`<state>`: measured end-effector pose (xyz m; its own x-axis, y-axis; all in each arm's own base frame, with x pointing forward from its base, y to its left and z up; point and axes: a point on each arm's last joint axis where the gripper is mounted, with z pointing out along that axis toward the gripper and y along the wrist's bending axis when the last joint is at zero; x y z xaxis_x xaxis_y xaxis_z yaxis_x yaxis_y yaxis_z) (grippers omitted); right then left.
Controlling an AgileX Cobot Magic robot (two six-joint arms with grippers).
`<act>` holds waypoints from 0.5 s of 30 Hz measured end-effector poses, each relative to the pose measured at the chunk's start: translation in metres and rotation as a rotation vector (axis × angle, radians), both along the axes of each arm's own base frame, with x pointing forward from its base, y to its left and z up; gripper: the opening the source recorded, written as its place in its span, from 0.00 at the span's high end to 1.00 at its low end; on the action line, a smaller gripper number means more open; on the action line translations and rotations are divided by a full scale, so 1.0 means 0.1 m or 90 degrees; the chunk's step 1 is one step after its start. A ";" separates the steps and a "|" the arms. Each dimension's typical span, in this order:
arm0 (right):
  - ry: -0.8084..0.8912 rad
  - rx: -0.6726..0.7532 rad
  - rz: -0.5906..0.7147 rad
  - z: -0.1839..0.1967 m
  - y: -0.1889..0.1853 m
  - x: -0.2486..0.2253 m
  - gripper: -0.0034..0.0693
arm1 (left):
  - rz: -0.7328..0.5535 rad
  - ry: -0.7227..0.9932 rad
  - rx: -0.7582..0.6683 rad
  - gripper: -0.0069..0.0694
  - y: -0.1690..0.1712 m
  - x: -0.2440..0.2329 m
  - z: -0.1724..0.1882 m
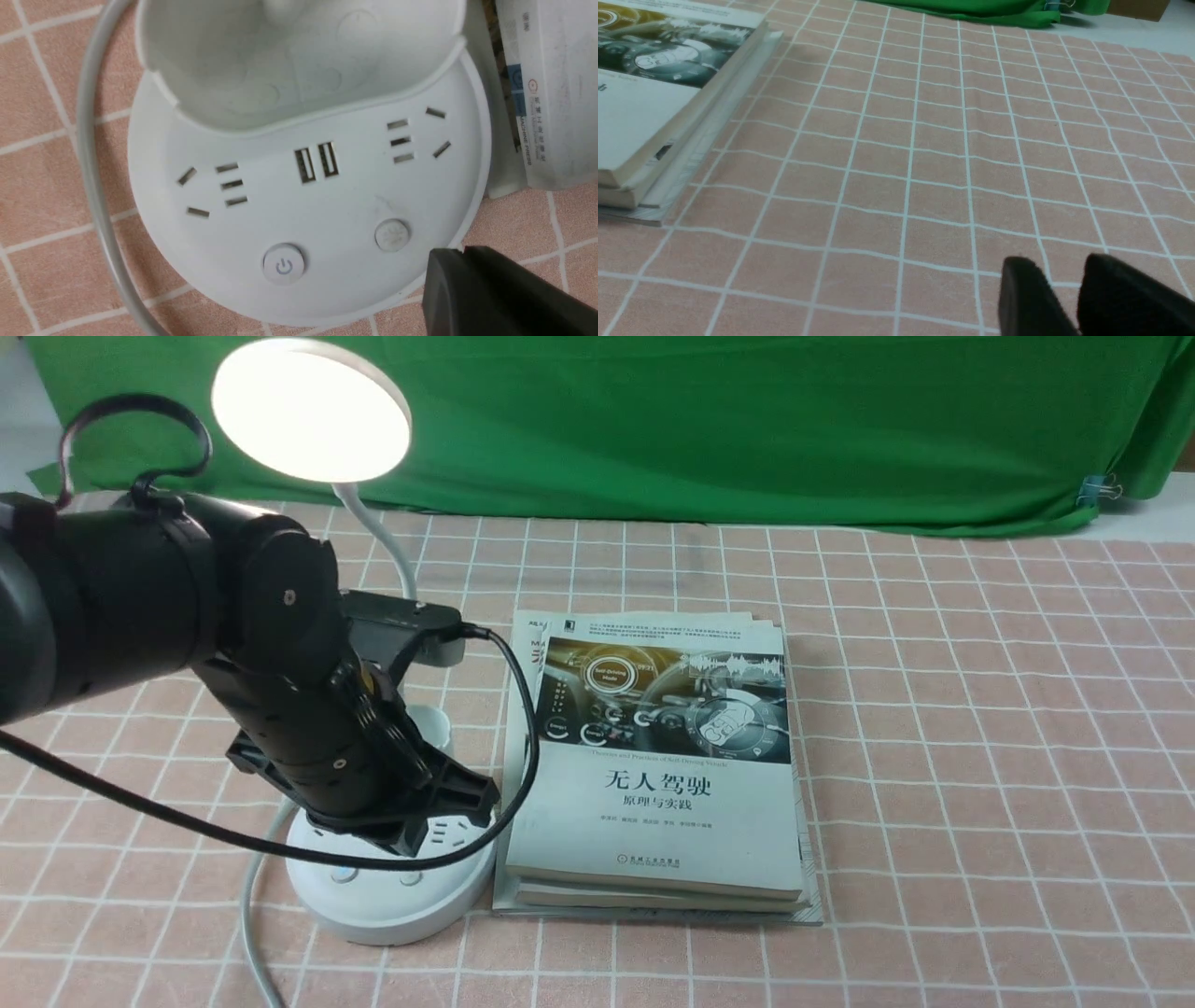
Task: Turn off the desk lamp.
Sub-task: Use the left arm to press the button switch on the lamp holder
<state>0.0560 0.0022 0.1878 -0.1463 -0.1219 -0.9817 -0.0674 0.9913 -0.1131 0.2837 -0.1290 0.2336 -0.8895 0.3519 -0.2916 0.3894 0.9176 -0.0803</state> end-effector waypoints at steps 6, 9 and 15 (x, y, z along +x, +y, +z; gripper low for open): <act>0.000 0.000 0.000 0.00 0.00 0.00 0.62 | 0.000 0.004 0.002 0.91 -0.01 0.01 -0.04; 0.000 0.000 0.000 0.00 0.00 0.00 0.62 | 0.000 0.031 0.014 0.91 -0.03 0.05 -0.21; 0.000 0.000 0.000 0.00 0.00 0.00 0.62 | 0.000 0.062 0.029 0.91 -0.05 0.11 -0.42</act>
<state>0.0560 0.0022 0.1878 -0.1463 -0.1219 -0.9817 -0.0674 0.9913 -0.1131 0.2948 -0.1342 0.1920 -0.9128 0.3627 -0.1875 0.3818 0.9211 -0.0767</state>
